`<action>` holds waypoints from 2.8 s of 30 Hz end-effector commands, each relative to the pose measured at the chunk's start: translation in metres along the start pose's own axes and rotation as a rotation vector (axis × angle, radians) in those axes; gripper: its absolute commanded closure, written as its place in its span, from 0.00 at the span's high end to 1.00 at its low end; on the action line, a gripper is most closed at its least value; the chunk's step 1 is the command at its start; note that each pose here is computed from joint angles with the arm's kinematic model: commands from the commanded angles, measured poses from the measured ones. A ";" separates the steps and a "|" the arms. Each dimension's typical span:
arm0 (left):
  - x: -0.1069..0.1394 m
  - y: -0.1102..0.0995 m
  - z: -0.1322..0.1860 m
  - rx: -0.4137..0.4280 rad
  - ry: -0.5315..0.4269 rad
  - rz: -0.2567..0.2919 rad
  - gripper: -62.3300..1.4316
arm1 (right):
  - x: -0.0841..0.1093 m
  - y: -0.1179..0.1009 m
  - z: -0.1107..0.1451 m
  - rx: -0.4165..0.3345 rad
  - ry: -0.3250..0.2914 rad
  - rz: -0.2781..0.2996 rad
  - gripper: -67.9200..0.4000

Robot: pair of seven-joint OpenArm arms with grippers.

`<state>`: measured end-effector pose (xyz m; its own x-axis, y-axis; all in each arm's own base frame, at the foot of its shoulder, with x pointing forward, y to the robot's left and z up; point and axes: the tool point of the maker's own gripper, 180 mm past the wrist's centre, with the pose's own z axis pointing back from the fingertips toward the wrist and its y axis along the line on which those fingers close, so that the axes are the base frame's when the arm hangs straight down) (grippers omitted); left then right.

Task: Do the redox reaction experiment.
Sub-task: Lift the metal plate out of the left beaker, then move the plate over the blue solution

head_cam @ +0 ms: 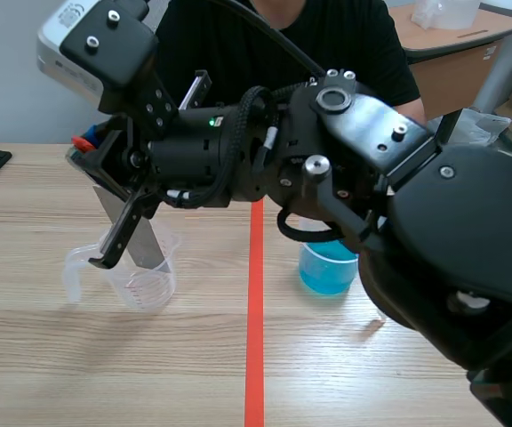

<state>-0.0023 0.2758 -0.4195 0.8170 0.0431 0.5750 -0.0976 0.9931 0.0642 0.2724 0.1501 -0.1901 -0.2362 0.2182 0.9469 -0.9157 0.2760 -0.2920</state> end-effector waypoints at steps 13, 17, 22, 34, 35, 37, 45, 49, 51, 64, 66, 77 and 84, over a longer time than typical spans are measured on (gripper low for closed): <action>0.004 -0.002 0.002 -0.003 -0.015 0.001 1.00 | 0.065 -0.025 0.042 -0.047 -0.075 0.028 0.03; 0.004 -0.002 0.002 -0.003 -0.015 0.001 1.00 | 0.070 -0.033 0.056 -0.062 -0.082 0.028 0.03; 0.004 -0.002 0.002 -0.003 -0.015 0.001 1.00 | 0.065 -0.049 0.076 -0.093 -0.067 0.008 0.03; 0.004 -0.002 0.002 -0.003 -0.015 0.001 1.00 | 0.045 -0.086 0.133 -0.151 0.020 0.002 0.03; 0.004 -0.002 0.002 -0.003 -0.015 0.001 1.00 | 0.043 -0.089 0.139 -0.166 0.029 0.002 0.03; 0.004 -0.002 0.002 -0.003 -0.015 0.001 1.00 | 0.037 -0.095 0.151 -0.188 0.050 -0.003 0.03; 0.003 -0.001 0.003 -0.003 -0.013 0.000 1.00 | 0.022 -0.104 0.186 -0.228 0.111 0.016 0.03; 0.004 -0.002 0.004 -0.012 -0.015 -0.004 1.00 | 0.021 -0.101 0.192 -0.217 0.109 0.022 0.03; 0.005 -0.002 0.004 -0.013 -0.018 -0.005 1.00 | 0.021 -0.101 0.193 -0.215 0.116 0.027 0.03; 0.011 -0.004 0.002 -0.068 -0.021 -0.044 0.75 | 0.024 -0.102 0.194 -0.214 0.082 0.025 0.03; 0.012 -0.002 0.002 -0.069 -0.018 -0.051 0.57 | 0.023 -0.101 0.193 -0.209 0.081 0.023 0.03; 0.058 0.016 0.013 -0.125 -0.135 -0.102 0.10 | 0.021 -0.099 0.191 -0.200 0.080 0.021 0.03; 0.122 0.001 0.011 -0.281 -0.308 -0.257 0.10 | 0.021 -0.099 0.191 -0.200 0.080 0.021 0.03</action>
<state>0.0790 0.2855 -0.3493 0.6227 -0.1931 0.7583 0.2529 0.9667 0.0385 0.2940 -0.0513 -0.1271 -0.1907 0.3160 0.9294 -0.8338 0.4475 -0.3232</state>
